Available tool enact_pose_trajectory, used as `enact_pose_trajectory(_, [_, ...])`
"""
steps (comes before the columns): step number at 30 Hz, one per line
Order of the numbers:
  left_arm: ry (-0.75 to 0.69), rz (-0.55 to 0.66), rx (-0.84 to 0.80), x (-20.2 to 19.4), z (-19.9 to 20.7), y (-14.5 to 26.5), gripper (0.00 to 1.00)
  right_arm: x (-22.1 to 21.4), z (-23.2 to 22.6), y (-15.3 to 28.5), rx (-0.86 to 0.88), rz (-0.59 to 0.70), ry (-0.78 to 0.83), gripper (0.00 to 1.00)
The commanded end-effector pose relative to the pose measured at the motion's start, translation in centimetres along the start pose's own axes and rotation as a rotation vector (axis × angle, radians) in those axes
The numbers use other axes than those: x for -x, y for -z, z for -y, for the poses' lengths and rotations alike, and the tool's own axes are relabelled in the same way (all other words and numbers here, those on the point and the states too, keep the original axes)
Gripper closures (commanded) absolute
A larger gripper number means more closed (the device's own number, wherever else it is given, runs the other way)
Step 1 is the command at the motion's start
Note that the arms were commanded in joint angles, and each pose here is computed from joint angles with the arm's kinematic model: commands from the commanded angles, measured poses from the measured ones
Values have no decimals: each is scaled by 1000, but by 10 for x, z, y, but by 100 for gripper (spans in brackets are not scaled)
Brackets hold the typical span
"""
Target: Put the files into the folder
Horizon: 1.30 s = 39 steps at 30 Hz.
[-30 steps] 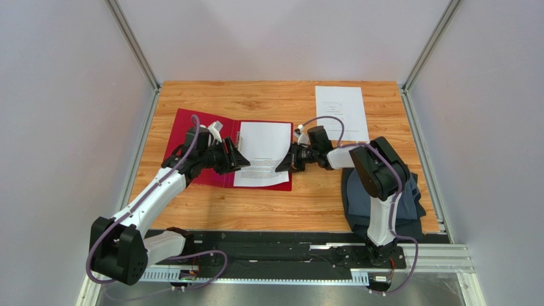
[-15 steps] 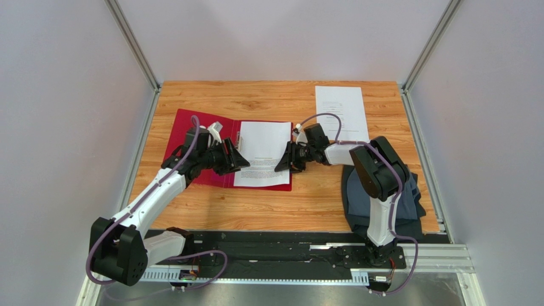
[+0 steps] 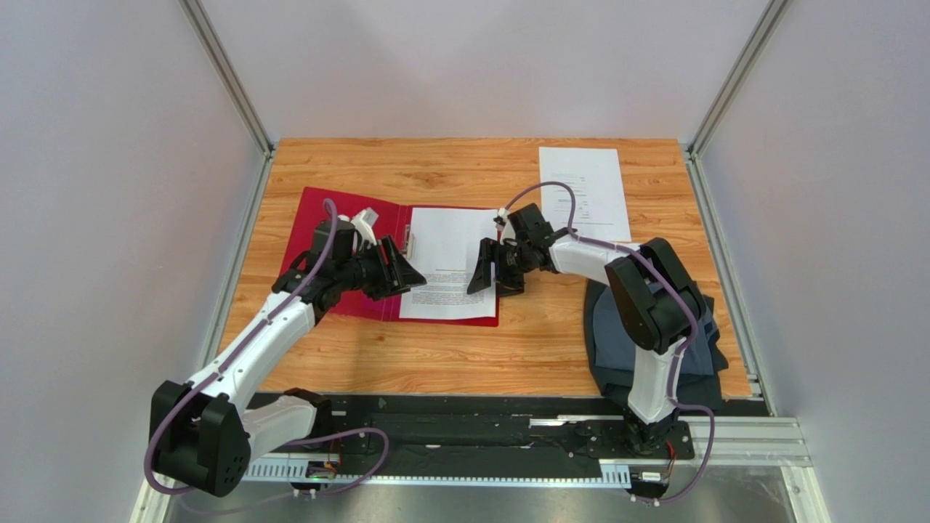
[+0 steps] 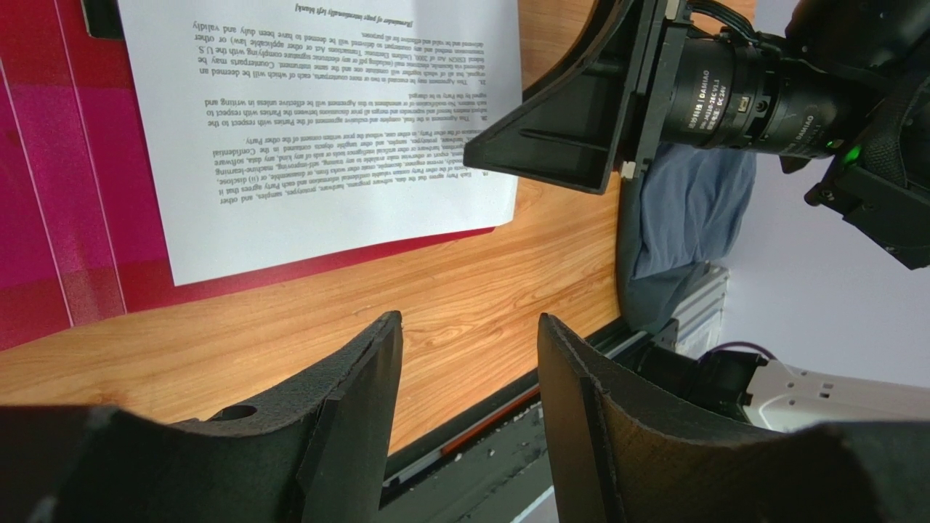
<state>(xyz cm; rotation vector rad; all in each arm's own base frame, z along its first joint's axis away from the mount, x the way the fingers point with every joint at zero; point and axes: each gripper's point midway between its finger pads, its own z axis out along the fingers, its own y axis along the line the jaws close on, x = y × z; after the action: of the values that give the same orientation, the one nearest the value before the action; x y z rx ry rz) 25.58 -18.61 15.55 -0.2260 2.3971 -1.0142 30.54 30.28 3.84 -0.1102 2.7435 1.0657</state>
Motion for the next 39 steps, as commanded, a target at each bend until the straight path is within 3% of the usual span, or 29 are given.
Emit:
enact_pose_trajectory(1, [-24, 21, -31, 4, 6, 5, 43, 8, -3, 21, -107, 39, 70, 32])
enact_pose_trajectory(5, [-27, 24, -39, 5, 9, 6, 42, 11, 1, 38, -190, 59, 111, 25])
enact_pose_trajectory(9, [-46, 32, -44, 8, 12, 9, 42, 30, 9, 89, -340, 184, 188, 13])
enact_pose_trajectory(11, [-63, 37, -49, 11, 15, 10, 42, 40, 20, 107, -363, 218, 171, 12])
enact_pose_trajectory(14, [-78, 37, -62, 14, 20, 11, 42, 88, 60, 153, -371, 346, 54, 12])
enact_pose_trajectory(17, [-85, 52, -100, 22, 32, 9, 41, 136, 106, 199, -491, 452, -3, 12])
enact_pose_trajectory(19, [-101, 67, -119, 29, 46, 4, 41, 152, 140, 210, -533, 450, -76, 14])
enact_pose_trajectory(20, [-111, 59, -113, 31, 49, -7, 42, 171, 158, 236, -533, 511, -132, 14])
enact_pose_trajectory(25, [-199, 38, -161, 45, 109, -62, 46, 206, 204, 259, -560, 566, -234, 16])
enact_pose_trajectory(29, [-268, 13, -161, 48, 138, -134, 53, 217, 239, 271, -601, 582, -289, 16])
enact_pose_trajectory(33, [-303, 67, -192, 76, 177, -182, 55, 232, 242, 265, -498, 591, -292, 21])
enact_pose_trajectory(35, [-287, 46, -177, 73, 171, -219, 56, 237, 242, 263, -484, 600, -291, 22])
enact_pose_trajectory(36, [-287, 83, -212, 86, 193, -223, 58, 242, 240, 265, -475, 623, -278, 22])
enact_pose_trajectory(38, [-283, 65, -198, 76, 188, -258, 59, 239, 244, 265, -485, 625, -291, 24])
enact_pose_trajectory(39, [-280, 112, -225, 89, 210, -261, 63, 239, 247, 265, -490, 625, -297, 26])
